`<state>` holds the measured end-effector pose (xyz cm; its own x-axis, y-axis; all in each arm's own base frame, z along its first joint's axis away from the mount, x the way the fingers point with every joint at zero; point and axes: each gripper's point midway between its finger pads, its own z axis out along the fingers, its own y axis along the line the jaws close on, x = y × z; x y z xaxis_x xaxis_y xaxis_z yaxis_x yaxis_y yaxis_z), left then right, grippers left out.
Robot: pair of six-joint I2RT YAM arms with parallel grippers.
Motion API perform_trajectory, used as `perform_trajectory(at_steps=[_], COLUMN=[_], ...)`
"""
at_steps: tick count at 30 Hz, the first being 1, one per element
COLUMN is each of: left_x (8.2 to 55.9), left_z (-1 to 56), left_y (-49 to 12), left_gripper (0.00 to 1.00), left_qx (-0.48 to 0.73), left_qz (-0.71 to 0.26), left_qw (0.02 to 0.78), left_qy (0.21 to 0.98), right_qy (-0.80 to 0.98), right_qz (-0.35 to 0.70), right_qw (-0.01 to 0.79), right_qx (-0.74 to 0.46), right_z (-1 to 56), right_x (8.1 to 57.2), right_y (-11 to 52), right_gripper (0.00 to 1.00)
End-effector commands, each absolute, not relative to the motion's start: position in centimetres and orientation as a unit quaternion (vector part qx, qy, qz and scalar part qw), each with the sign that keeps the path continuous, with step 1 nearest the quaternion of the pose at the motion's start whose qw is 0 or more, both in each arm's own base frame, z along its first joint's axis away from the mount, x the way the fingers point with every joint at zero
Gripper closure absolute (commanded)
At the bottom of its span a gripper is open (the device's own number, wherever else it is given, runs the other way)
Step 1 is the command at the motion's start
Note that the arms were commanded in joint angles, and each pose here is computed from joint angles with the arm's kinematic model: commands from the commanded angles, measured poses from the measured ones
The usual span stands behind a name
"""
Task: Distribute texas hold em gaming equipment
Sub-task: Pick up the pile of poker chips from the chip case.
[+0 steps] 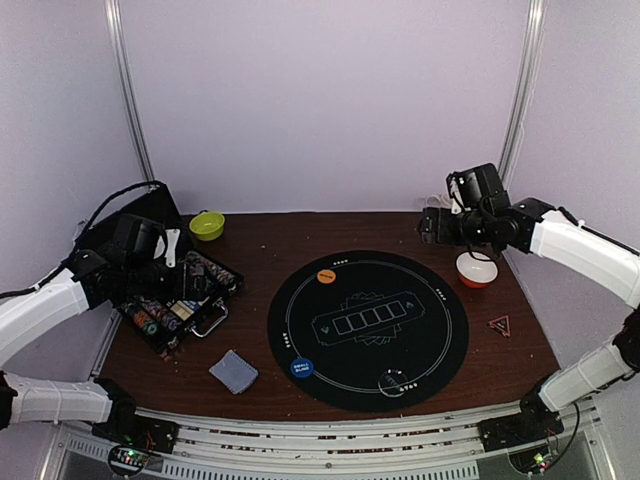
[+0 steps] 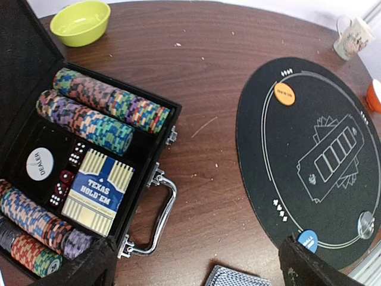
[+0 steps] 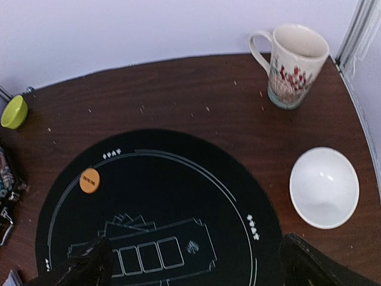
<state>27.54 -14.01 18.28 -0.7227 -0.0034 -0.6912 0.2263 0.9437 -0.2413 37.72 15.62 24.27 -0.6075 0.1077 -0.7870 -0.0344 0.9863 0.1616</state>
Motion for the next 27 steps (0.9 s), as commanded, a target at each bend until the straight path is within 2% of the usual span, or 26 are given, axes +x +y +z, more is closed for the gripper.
perform_trajectory(at_steps=[1,11,15,21,27], left_x=[29.0,28.4,28.3,30.9,33.5], left_z=[19.3,16.9,15.9,17.3,16.0], left_y=[-15.4,-16.5,-15.3,-15.0,-15.1], left_gripper=[0.02,0.02,0.02,0.02,0.02], left_qx=[0.114,0.104,0.082,0.06,0.041], left_qz=[-0.162,-0.183,-0.153,-0.123,-0.087], left_qw=[0.384,0.319,0.306,0.327,0.304], left_qy=[0.902,0.924,0.936,0.935,0.948], right_qy=[0.928,0.947,0.955,0.953,0.956], right_qz=[0.052,0.047,0.046,0.039,-0.01], right_qw=[0.366,0.318,0.285,0.285,0.273], right_qx=[0.045,-0.026,-0.064,-0.09,-0.108], right_z=[20.0,18.2,17.4,17.2,17.0], right_x=[33.7,32.5,33.1,33.9,33.9], right_y=[13.2,14.2,15.4,15.8,14.3], right_gripper=[0.0,0.0,0.0,0.0,0.0])
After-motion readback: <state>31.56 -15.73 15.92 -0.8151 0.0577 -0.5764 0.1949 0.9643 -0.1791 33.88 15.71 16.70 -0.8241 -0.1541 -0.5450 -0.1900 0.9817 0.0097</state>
